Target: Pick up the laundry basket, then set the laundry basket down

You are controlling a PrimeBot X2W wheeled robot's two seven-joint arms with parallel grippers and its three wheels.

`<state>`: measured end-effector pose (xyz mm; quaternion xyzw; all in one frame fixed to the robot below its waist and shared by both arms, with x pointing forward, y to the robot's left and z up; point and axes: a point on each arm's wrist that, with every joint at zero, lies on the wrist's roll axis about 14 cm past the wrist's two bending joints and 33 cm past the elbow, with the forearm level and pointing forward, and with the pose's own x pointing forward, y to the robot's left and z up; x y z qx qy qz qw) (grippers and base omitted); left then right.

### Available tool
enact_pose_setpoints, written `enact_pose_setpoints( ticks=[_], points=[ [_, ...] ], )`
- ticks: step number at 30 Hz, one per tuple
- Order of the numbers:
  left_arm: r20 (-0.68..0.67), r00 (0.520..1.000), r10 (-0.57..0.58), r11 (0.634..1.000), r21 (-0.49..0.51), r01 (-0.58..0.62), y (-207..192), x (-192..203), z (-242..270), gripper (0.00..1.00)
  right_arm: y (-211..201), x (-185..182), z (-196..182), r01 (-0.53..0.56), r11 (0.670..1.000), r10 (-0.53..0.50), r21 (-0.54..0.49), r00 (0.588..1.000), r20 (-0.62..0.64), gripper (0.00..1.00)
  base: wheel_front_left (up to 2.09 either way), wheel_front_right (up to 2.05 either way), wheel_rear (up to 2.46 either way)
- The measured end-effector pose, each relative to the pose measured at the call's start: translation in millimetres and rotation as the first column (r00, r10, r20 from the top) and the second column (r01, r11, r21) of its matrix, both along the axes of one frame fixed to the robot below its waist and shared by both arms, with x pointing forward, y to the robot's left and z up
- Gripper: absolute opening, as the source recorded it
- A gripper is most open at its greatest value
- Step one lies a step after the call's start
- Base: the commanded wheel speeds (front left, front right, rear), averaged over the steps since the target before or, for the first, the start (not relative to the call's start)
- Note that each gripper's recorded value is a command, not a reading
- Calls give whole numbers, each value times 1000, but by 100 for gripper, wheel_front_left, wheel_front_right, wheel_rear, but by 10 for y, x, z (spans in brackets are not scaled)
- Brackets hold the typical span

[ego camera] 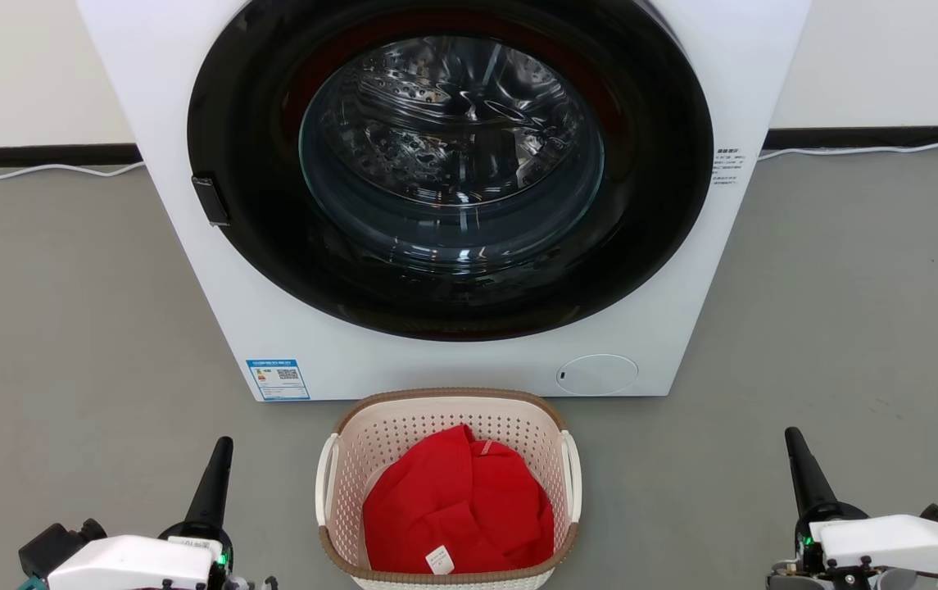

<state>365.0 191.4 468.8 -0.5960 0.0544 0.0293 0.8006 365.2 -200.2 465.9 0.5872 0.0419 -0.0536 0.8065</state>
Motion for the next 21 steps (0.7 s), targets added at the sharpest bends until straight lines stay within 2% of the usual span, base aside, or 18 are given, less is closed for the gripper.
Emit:
enact_pose_setpoints(
  ticks=[12, 21],
  points=[
    [13, 1000, 16, 992, -123, -14, -8, 47, 49, 0, -30, 58, 73, 13, 991, -16, 133, 1000, 24, 0, 0, 0, 0],
    [17, 1000, 23, 977, -212, -18, -2, 62, 67, 0, -41, 61, 80, 18, 972, -25, 236, 999, 30, 0, 0, 0, 0]
  ],
)
